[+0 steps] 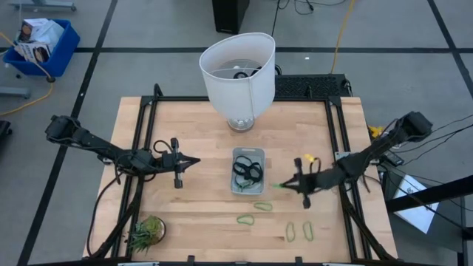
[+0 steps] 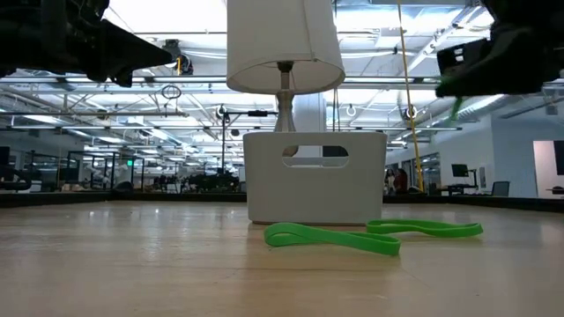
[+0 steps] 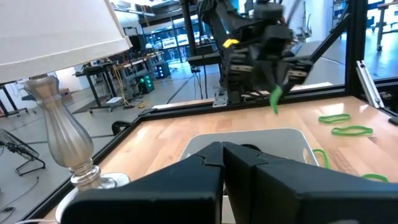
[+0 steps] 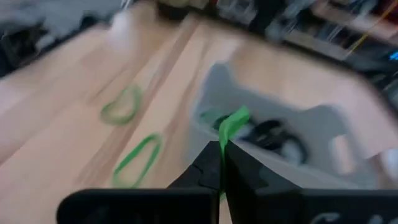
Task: Pick and place rubber bands into bin
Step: Put the green rubber band into the gray bin
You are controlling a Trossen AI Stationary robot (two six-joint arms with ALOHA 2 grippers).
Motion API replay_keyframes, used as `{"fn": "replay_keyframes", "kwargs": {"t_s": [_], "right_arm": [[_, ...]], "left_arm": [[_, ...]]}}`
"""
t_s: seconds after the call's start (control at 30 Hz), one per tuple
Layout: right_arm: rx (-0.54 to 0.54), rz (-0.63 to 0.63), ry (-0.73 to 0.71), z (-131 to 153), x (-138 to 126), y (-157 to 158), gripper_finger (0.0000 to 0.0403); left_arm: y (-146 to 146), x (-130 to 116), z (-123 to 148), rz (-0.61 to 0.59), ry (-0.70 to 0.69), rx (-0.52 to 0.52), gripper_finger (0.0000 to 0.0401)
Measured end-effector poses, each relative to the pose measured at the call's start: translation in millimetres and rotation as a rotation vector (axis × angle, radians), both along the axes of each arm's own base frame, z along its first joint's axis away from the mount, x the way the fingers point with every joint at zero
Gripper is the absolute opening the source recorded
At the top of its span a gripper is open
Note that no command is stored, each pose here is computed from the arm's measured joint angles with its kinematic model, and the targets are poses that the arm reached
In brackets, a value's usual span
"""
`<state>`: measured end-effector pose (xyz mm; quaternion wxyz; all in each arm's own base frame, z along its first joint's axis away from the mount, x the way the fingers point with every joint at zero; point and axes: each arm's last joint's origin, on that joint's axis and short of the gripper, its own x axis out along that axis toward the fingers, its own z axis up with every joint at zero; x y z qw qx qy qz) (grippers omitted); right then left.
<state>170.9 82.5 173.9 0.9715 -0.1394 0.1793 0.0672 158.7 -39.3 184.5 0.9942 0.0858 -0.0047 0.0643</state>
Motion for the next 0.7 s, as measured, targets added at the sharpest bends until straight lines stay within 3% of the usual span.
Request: {"fn": "replay_keyframes", "kwargs": {"t_s": [0.3, 0.47, 0.7], "right_arm": [[0.094, -0.068, -0.216, -22.9, -38.2, -32.6, 0.0001], [0.169, -0.093, -0.298, -14.0, -42.9, -36.7, 0.0001], [0.181, -0.093, -0.326, -10.6, -44.0, -37.3, 0.0000]], "left_arm": [[0.0, 0.0, -0.8, 0.000, 0.008, 0.009, 0.0006], [0.0, 0.0, -0.9, 0.001, 0.012, 0.025, 0.0006], [0.2, 0.0, -1.3, 0.006, 0.016, 0.028, 0.0006]]}}
